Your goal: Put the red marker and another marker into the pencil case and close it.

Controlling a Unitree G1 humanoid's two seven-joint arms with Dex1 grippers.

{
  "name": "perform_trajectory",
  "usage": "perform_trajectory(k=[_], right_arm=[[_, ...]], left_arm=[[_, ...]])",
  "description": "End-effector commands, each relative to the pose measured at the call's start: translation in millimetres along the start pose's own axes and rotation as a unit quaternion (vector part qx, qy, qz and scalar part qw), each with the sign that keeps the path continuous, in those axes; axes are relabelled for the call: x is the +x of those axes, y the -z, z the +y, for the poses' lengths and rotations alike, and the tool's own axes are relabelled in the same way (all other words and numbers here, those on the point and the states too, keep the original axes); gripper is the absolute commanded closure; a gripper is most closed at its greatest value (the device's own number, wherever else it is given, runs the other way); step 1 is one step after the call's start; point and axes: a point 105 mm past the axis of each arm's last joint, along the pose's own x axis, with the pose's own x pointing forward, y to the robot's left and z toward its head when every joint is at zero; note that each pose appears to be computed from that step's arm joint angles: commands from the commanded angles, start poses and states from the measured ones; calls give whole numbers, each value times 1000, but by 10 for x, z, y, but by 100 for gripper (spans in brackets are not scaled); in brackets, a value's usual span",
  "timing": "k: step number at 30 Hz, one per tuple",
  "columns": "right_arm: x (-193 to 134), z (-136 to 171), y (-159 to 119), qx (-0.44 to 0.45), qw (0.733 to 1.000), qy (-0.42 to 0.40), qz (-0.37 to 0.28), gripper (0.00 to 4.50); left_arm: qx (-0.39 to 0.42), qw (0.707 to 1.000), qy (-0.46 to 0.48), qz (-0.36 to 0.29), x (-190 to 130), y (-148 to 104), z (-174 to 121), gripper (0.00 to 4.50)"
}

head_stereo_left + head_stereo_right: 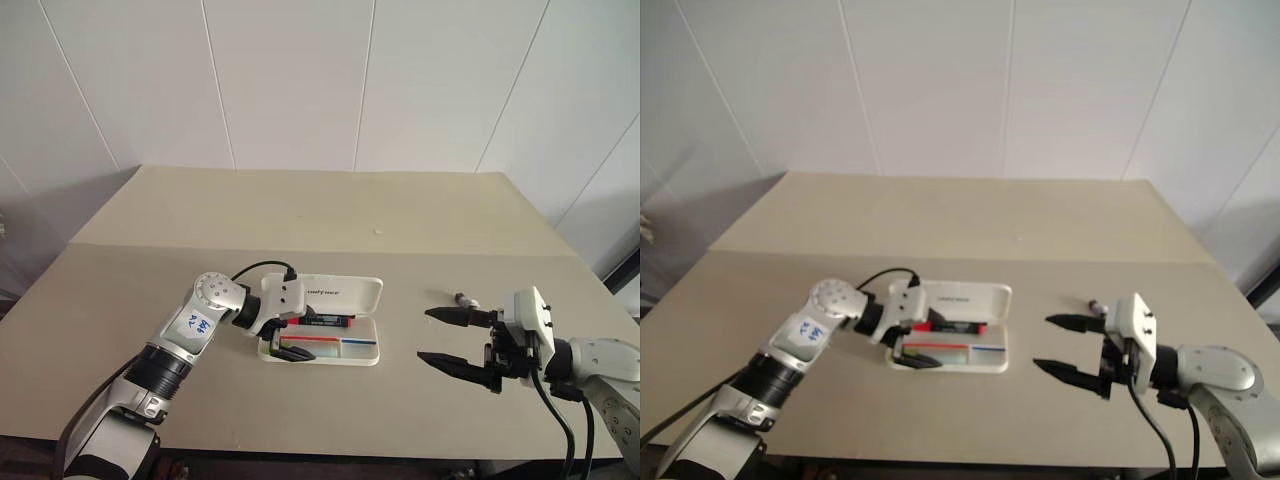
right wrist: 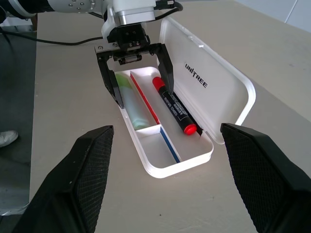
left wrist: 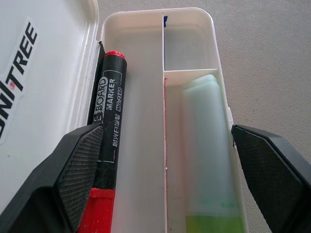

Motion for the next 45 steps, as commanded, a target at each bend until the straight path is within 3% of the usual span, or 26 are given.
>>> perform_trajectory(k=[1, 3, 11, 20, 36, 45], right_arm=[[-40, -4, -113, -24, 1000, 12, -13, 0], [-30, 1, -107, -23, 1000, 12, -14, 0], [-18, -6, -105, -22, 1000, 14, -16, 0], [-22, -13, -100, -22, 1000, 16, -15, 0], [10, -22, -108, -23, 999, 13, -20, 0], [-15, 4, -81, -17, 999, 21, -16, 0]], left_arm=[[10, 1000, -23, -5, -67, -68, 67, 3], [7, 999, -34, 9, -73, -4, 97, 3], [9, 998, -61, -8, -156, -134, 199, 3], [19, 999, -38, -28, -253, -270, 48, 3], [8, 998, -60, 32, -110, 118, 74, 3], [18, 997, -8, -69, -315, -300, -157, 3]])
